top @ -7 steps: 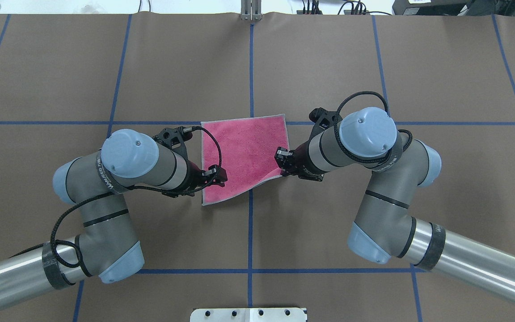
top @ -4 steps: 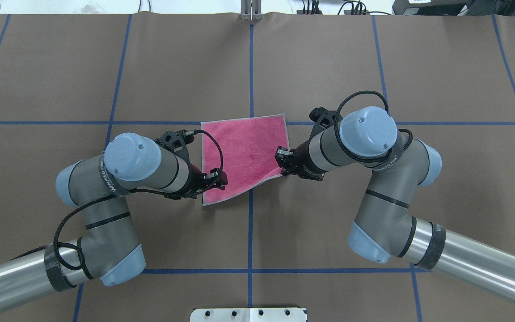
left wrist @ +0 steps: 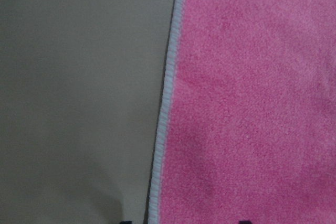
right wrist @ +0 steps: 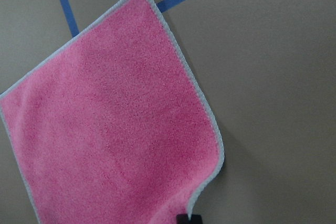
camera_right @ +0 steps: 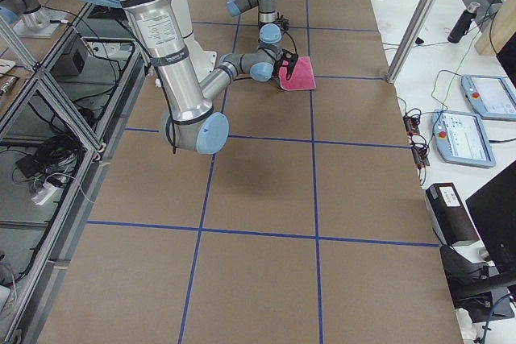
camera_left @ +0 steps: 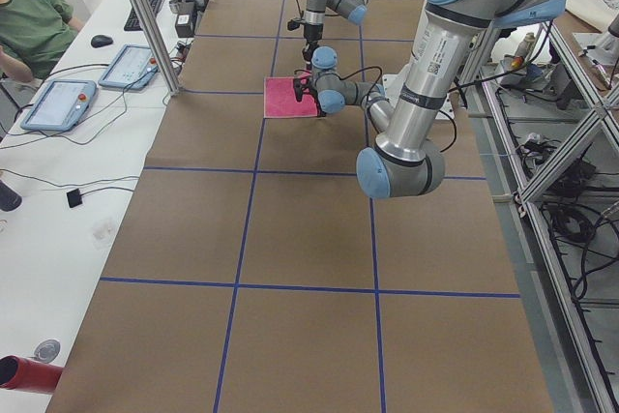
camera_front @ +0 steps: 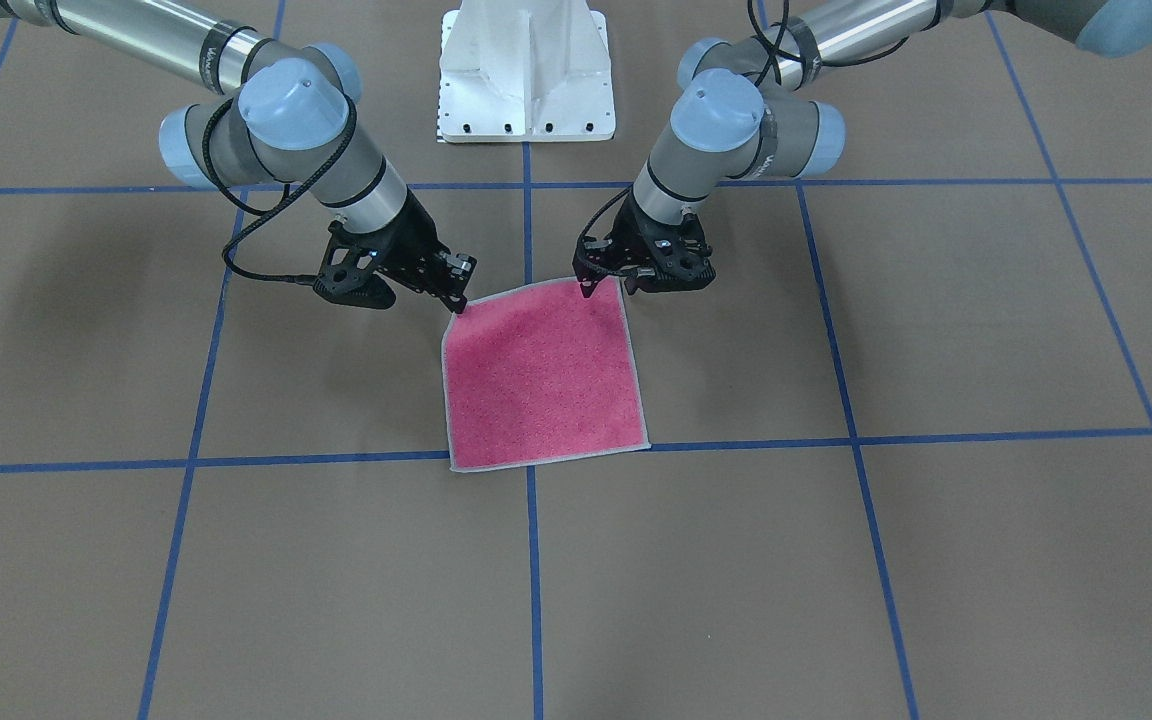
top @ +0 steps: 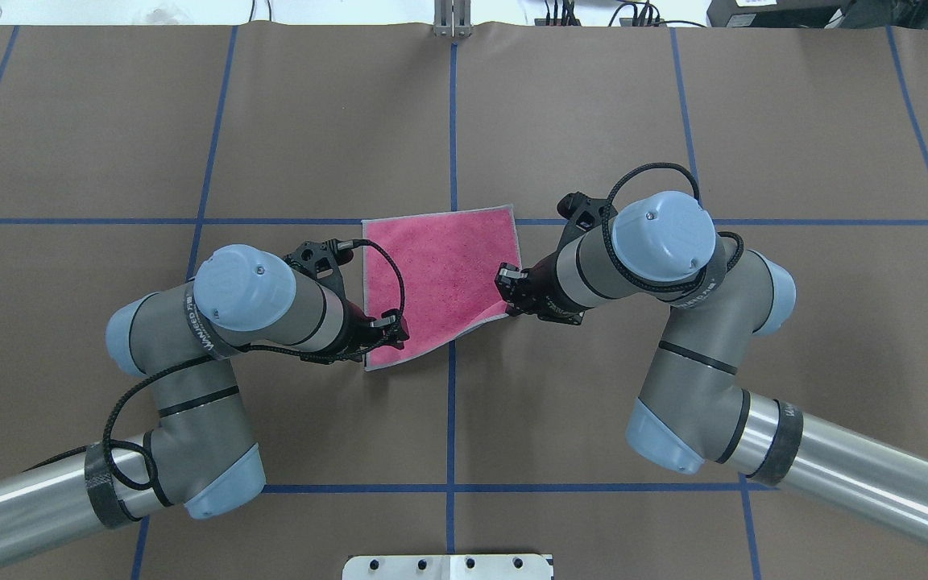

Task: Fold towel twice with both arms
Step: 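Grip the towel's near edge with both grippers and lift it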

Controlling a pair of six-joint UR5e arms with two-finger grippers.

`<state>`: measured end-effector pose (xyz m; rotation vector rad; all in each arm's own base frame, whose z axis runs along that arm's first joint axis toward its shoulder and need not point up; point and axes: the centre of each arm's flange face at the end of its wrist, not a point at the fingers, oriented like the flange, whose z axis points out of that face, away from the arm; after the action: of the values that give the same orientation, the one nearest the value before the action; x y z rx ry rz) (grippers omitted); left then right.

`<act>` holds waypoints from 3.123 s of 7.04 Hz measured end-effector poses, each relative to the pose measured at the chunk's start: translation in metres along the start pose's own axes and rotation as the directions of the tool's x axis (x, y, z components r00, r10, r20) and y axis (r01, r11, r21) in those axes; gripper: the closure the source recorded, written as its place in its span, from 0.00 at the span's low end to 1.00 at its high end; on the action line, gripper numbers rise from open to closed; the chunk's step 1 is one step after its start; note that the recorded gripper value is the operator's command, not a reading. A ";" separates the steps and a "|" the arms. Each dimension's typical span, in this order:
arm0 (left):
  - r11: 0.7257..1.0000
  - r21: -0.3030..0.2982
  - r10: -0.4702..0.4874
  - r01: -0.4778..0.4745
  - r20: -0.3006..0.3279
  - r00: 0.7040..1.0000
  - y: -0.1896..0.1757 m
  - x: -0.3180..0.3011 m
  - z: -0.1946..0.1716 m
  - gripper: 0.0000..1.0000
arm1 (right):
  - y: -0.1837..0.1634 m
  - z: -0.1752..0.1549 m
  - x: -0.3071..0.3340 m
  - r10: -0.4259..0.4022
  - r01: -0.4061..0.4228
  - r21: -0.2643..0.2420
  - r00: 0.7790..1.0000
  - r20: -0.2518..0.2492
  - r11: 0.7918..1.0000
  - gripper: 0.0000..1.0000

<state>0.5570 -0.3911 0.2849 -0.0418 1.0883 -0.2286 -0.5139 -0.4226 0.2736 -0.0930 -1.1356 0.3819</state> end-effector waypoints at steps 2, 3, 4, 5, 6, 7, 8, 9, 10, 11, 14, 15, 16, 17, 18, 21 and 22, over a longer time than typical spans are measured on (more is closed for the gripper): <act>1.000 -0.008 -0.003 0.003 0.001 1.000 0.005 0.001 0.003 0.31 | 0.000 -0.001 -0.001 0.000 0.000 -0.001 1.000 0.001 1.000 1.00; 1.000 -0.010 -0.003 0.003 0.002 1.000 0.007 0.001 0.004 0.31 | -0.001 -0.001 -0.001 0.001 -0.001 -0.001 1.000 0.002 1.000 1.00; 1.000 -0.012 -0.003 0.003 0.003 1.000 0.008 0.001 0.005 0.31 | -0.002 -0.002 -0.001 0.002 -0.002 -0.001 1.000 0.003 1.000 1.00; 1.000 -0.014 -0.003 0.003 0.004 1.000 0.009 0.002 0.006 0.31 | -0.005 -0.005 -0.001 0.004 -0.004 -0.004 1.000 0.005 1.000 1.00; 1.000 -0.014 -0.002 0.002 0.004 1.000 0.009 0.002 0.006 0.38 | -0.008 -0.007 -0.002 0.006 -0.006 -0.007 1.000 0.006 1.000 1.00; 1.000 -0.015 -0.002 0.002 0.001 1.000 0.010 0.003 0.006 0.41 | -0.010 -0.008 -0.002 0.008 -0.008 -0.007 1.000 0.006 1.000 1.00; 1.000 -0.015 -0.001 0.000 -0.003 1.000 0.010 0.007 0.005 0.43 | -0.010 -0.009 -0.002 0.009 -0.009 -0.008 1.000 0.006 1.000 1.00; 1.000 -0.016 0.000 -0.001 -0.007 1.000 0.011 0.010 0.005 0.46 | -0.011 -0.009 -0.002 0.009 -0.009 -0.008 1.000 0.006 1.000 1.00; 1.000 -0.017 0.001 -0.001 -0.010 1.000 0.011 0.013 0.004 0.50 | -0.011 -0.009 -0.001 0.010 -0.010 -0.008 1.000 0.005 1.000 1.00; 1.000 -0.016 -0.001 0.000 -0.011 1.000 0.011 0.015 0.005 0.56 | -0.011 -0.009 -0.001 0.010 -0.010 -0.008 1.000 0.005 1.000 1.00; 1.000 -0.016 -0.024 0.024 -0.011 1.000 0.011 0.016 0.004 0.74 | -0.012 -0.010 -0.001 0.010 -0.010 -0.014 1.000 0.006 1.000 1.00; 0.999 -0.017 -0.035 0.035 -0.010 0.999 0.011 0.016 0.005 0.74 | -0.012 -0.011 -0.001 0.011 -0.011 -0.014 1.000 0.007 1.000 1.00; 0.999 -0.017 -0.042 0.042 -0.008 0.999 0.012 0.016 0.005 0.74 | -0.012 -0.011 -0.001 0.011 -0.011 -0.014 1.000 0.007 1.000 1.00; 0.999 -0.018 -0.045 0.045 -0.006 0.999 0.012 0.016 0.006 0.76 | -0.012 -0.011 0.000 0.011 -0.011 -0.014 1.000 0.007 1.000 1.00; 0.999 -0.019 -0.047 0.047 -0.002 0.999 0.013 0.015 0.007 0.80 | -0.013 -0.011 0.000 0.011 -0.011 -0.014 1.000 0.006 1.000 1.00; 0.999 -0.020 -0.048 0.048 0.003 0.999 0.013 0.014 0.009 1.00 | -0.013 -0.011 0.000 0.011 -0.011 -0.014 1.000 0.005 1.000 1.00; 0.999 -0.020 -0.048 0.048 0.003 0.999 0.013 0.014 0.009 1.00 | -0.012 -0.011 0.000 0.011 -0.011 -0.014 1.000 0.006 1.000 1.00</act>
<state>0.5737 -0.3821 0.2750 -0.0861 1.0875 -0.2610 -0.5010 -0.4328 0.2725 -0.1109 -1.1444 0.3843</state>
